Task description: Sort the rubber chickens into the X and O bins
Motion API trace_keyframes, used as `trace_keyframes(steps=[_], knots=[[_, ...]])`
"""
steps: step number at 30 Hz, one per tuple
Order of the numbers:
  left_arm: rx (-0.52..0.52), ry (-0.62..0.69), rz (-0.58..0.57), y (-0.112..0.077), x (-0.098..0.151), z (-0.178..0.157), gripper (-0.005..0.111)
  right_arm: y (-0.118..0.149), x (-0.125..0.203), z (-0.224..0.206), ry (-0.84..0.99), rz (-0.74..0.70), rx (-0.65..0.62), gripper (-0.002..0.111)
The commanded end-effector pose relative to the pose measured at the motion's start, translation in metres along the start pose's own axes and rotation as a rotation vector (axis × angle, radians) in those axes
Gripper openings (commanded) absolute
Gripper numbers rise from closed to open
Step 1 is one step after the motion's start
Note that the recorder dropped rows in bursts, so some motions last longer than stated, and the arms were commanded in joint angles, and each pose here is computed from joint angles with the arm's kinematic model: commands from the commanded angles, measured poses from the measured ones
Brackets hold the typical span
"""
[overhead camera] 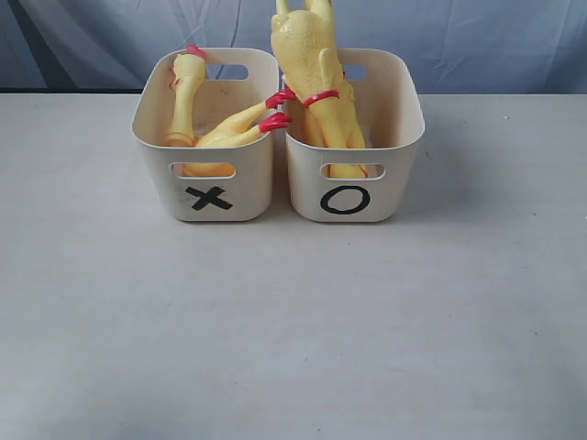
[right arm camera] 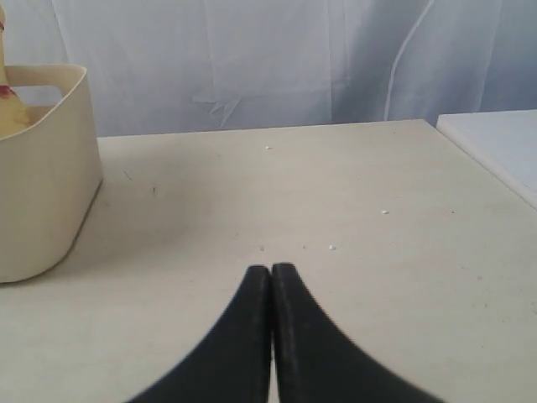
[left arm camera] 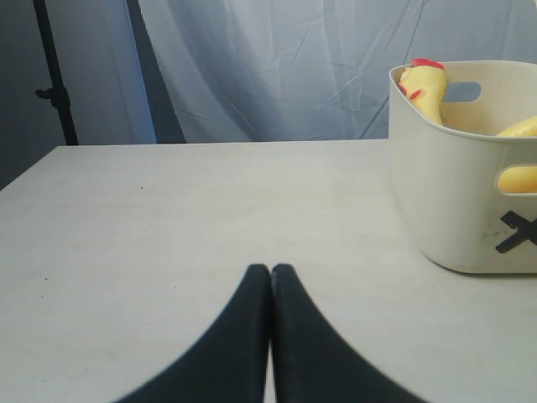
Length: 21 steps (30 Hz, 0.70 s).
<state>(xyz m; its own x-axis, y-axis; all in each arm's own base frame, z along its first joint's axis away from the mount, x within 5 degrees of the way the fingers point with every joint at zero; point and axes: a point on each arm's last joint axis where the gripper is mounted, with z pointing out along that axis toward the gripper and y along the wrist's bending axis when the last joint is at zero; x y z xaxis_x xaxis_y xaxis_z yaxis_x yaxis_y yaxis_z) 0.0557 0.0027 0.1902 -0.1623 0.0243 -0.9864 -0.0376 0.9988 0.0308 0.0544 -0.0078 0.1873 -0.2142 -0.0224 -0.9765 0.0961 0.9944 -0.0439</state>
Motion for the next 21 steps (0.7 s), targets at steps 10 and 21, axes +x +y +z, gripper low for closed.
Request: trace_keyframes(steps=[10,21], knots=[[0.003,-0.011,-0.003,-0.0001,-0.0013,-0.0006,0.0,0.0029,0.0014,-0.0002,0.001,-0.015,-0.03,0.0],[0.003,-0.011,-0.003,-0.0001,-0.0013,-0.0006,0.0,0.003,0.0015,-0.0002,0.003,0.002,-0.031,0.0]])
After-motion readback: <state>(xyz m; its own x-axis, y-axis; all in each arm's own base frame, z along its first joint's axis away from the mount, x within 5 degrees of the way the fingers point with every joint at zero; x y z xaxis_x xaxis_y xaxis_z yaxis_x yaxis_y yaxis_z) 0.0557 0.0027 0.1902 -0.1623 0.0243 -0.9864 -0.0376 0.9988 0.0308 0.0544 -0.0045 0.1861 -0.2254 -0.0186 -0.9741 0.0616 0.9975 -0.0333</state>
